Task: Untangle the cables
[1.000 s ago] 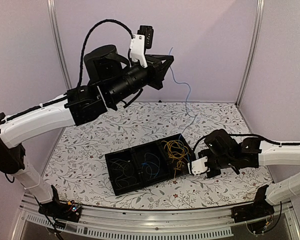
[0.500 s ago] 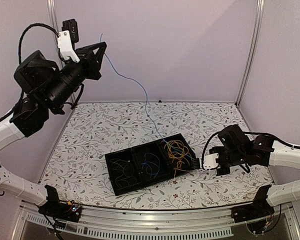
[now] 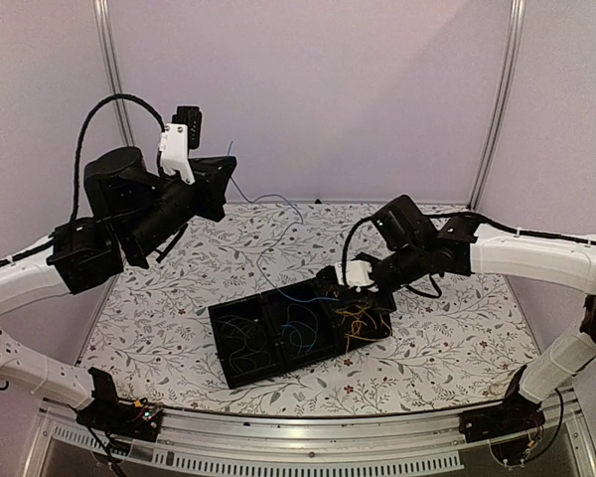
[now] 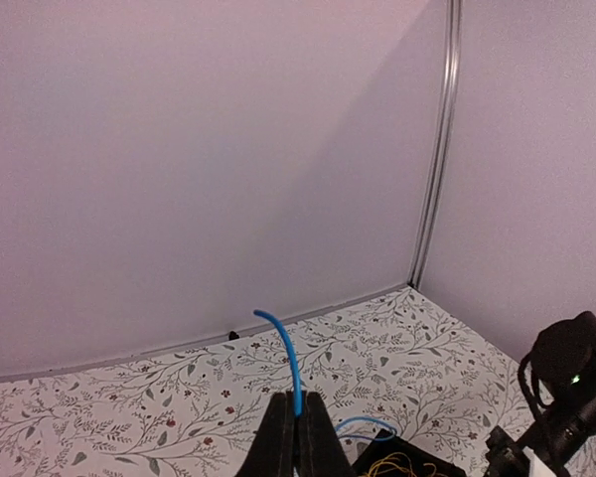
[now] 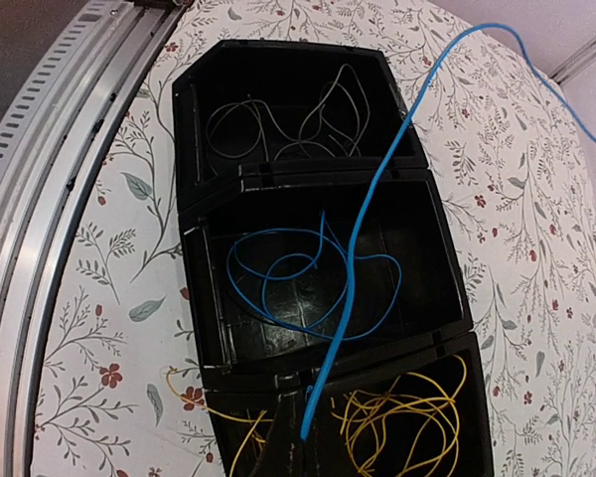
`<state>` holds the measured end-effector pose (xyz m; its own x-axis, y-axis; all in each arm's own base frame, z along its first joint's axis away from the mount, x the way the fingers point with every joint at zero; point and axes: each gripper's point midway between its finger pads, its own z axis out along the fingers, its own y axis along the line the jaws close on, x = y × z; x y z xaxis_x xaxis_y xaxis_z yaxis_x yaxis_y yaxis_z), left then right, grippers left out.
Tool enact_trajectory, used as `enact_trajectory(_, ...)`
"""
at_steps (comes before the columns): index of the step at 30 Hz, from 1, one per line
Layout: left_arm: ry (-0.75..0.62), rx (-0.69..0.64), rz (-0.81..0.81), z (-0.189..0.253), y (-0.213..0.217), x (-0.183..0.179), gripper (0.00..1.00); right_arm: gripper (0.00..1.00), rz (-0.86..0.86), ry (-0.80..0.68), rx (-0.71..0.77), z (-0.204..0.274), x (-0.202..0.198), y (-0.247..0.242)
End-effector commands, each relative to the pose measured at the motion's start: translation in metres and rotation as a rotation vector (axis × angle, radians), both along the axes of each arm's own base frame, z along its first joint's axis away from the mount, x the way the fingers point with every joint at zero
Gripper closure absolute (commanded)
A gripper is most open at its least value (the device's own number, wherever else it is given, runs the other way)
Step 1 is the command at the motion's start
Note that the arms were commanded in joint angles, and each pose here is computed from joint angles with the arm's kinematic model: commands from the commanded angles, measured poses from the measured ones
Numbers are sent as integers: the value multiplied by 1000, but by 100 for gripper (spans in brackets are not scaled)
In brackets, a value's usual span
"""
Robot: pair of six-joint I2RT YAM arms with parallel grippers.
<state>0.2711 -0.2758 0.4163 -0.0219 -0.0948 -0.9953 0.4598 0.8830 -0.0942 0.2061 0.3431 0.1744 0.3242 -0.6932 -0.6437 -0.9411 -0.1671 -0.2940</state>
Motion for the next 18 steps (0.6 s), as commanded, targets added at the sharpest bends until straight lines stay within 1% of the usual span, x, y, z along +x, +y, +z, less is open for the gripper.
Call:
enact_trajectory(1,1,-31,34,8,13,3,100,100,55,109,54,-7,1,42)
enact_trajectory(2,10,-24,39,2,13,5,100,100,57,117,56,-8,4,49)
enact_trajectory(4,31,-19,46,-10,13,8,100,100,50,153,31,-25,9,61)
enact_trajectory(9,71,-51,36,-37,10,13,100,100,-5,198,2,-54,24,79)
enact_trajectory(10,78,-59,29,-41,8,14,100,94,-17,204,-8,-59,26,80)
enact_trajectory(11,85,-65,19,-44,4,15,100,86,-29,206,-21,-63,27,80)
enact_trajectory(13,102,-67,-10,-52,-7,18,100,74,-48,205,-50,-67,26,71)
enact_trajectory(17,129,-66,-74,-65,-30,22,100,60,-26,167,-58,-57,12,35)
enact_trajectory(18,136,-65,-85,-69,-34,22,100,57,-23,143,-43,-45,8,23)
